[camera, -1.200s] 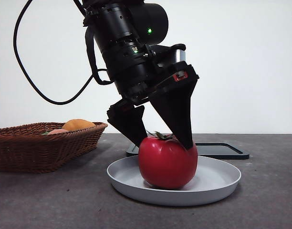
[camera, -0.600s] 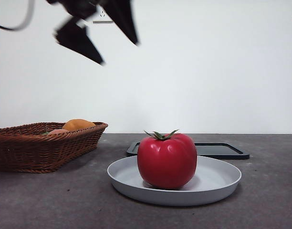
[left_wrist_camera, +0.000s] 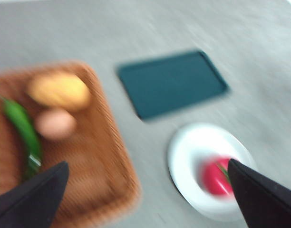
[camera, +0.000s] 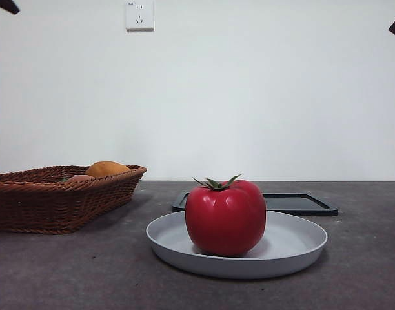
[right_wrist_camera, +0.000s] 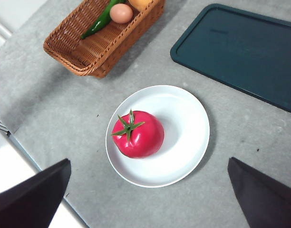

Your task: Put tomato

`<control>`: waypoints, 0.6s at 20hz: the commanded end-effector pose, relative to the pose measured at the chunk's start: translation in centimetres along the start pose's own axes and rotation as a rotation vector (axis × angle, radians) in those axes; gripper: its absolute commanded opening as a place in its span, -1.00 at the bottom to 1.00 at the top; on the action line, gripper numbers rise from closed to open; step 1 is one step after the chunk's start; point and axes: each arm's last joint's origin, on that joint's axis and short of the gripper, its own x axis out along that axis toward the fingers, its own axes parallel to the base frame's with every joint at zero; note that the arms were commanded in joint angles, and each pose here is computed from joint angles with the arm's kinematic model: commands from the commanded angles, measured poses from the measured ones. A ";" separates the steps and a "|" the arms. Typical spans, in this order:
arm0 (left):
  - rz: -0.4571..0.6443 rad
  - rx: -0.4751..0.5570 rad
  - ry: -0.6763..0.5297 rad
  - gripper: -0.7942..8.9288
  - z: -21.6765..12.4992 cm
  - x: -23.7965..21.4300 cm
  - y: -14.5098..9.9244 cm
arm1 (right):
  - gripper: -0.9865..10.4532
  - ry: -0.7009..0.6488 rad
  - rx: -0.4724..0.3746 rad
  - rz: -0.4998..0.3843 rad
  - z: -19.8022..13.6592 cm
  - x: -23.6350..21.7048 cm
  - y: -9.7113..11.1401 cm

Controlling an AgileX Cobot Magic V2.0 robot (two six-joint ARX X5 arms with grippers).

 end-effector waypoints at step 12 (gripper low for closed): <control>-0.195 0.029 0.110 0.32 -4.8 -1.6 -1.9 | 0.14 0.090 -0.062 0.115 1.4 3.9 1.1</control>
